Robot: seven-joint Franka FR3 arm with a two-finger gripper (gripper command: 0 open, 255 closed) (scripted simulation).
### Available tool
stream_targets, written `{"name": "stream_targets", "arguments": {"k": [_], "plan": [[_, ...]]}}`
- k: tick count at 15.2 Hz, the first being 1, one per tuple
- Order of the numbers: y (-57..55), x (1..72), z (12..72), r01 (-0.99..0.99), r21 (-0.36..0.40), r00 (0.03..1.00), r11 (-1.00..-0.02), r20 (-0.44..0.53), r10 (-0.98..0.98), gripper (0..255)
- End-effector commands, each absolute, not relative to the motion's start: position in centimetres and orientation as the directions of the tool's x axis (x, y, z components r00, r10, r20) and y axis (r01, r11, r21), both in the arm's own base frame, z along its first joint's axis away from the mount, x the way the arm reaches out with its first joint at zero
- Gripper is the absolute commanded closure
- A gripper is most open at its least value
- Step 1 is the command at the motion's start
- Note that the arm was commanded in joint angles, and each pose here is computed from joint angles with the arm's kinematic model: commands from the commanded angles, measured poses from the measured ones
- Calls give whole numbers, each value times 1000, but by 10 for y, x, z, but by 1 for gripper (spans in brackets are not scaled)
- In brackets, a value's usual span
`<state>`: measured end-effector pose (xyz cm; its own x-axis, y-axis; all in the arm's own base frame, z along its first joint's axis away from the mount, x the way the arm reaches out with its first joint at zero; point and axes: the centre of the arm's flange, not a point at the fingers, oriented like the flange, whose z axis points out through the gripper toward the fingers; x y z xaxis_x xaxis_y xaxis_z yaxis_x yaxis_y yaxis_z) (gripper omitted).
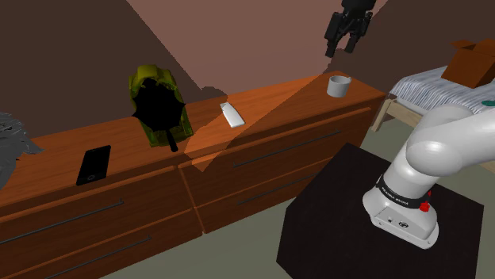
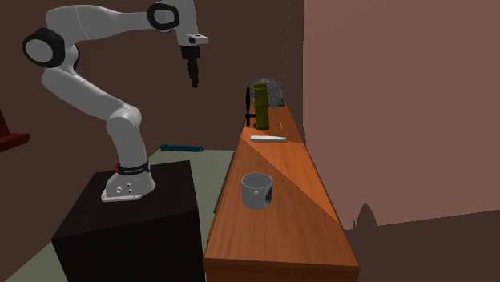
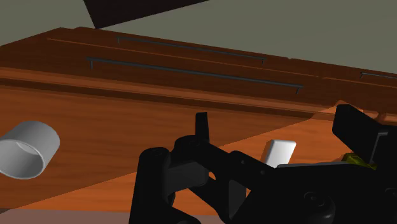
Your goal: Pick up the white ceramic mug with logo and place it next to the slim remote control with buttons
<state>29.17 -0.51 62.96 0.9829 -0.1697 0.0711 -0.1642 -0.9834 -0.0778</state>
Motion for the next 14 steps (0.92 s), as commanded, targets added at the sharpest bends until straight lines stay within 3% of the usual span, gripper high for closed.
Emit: {"name": "stream_targets", "arguments": {"k": [1, 14], "plan": [[-5, 292, 630, -164, -78, 983, -983, 71, -170, 0], [-136, 349, 540, -167, -35, 985, -985, 46, -168, 0]]}}
